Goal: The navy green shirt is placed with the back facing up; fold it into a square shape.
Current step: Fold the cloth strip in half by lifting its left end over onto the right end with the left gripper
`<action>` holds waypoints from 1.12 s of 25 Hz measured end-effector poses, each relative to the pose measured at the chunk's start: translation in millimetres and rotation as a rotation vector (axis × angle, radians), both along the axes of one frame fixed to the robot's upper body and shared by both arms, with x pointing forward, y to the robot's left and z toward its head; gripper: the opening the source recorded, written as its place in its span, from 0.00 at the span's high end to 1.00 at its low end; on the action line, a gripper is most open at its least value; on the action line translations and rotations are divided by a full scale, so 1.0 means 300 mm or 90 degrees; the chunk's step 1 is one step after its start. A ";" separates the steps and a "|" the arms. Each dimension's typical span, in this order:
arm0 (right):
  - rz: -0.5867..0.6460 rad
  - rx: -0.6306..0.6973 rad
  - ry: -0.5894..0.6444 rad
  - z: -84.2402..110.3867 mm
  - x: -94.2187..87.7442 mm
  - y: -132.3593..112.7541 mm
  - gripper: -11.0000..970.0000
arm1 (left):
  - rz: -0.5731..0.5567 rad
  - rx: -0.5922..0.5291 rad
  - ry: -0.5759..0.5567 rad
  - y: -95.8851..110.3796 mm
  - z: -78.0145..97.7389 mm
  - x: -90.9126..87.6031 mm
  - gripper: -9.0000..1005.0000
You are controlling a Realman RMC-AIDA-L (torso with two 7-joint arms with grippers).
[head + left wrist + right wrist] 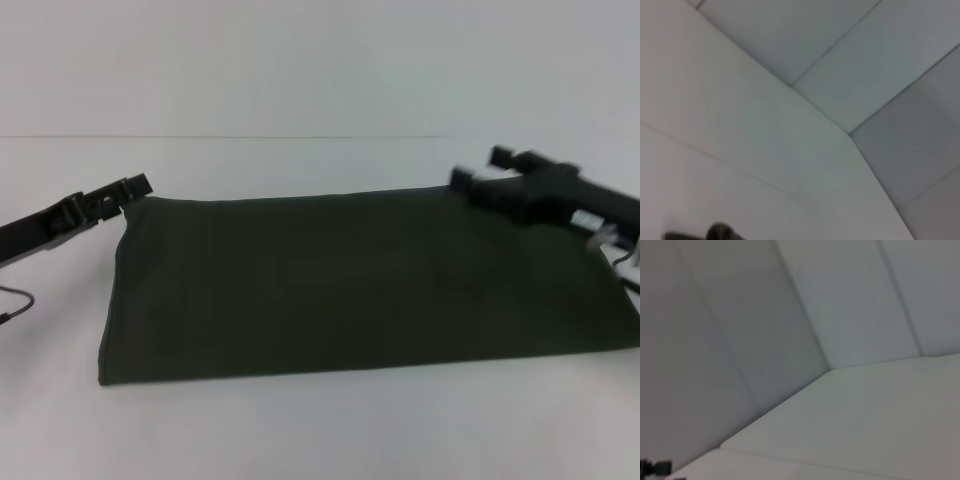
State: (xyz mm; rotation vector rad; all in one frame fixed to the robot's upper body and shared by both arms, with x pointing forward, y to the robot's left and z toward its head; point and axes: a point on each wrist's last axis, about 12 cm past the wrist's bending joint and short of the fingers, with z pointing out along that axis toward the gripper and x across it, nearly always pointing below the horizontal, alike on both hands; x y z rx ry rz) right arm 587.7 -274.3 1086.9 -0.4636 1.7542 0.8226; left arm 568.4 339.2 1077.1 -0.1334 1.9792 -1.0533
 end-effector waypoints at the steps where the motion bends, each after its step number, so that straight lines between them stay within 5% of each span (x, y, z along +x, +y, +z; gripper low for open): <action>1: 0.026 -0.021 -0.010 -0.005 -0.006 0.021 0.07 | -0.012 -0.010 0.014 0.009 0.006 -0.008 0.14; 10: 0.144 -0.153 -0.047 -0.083 -0.033 0.151 0.07 | -0.078 -0.035 0.066 0.007 0.016 -0.038 0.13; 28: 0.244 -0.231 -0.066 -0.155 -0.112 0.175 0.07 | -0.096 0.001 0.146 -0.021 -0.007 -0.021 0.13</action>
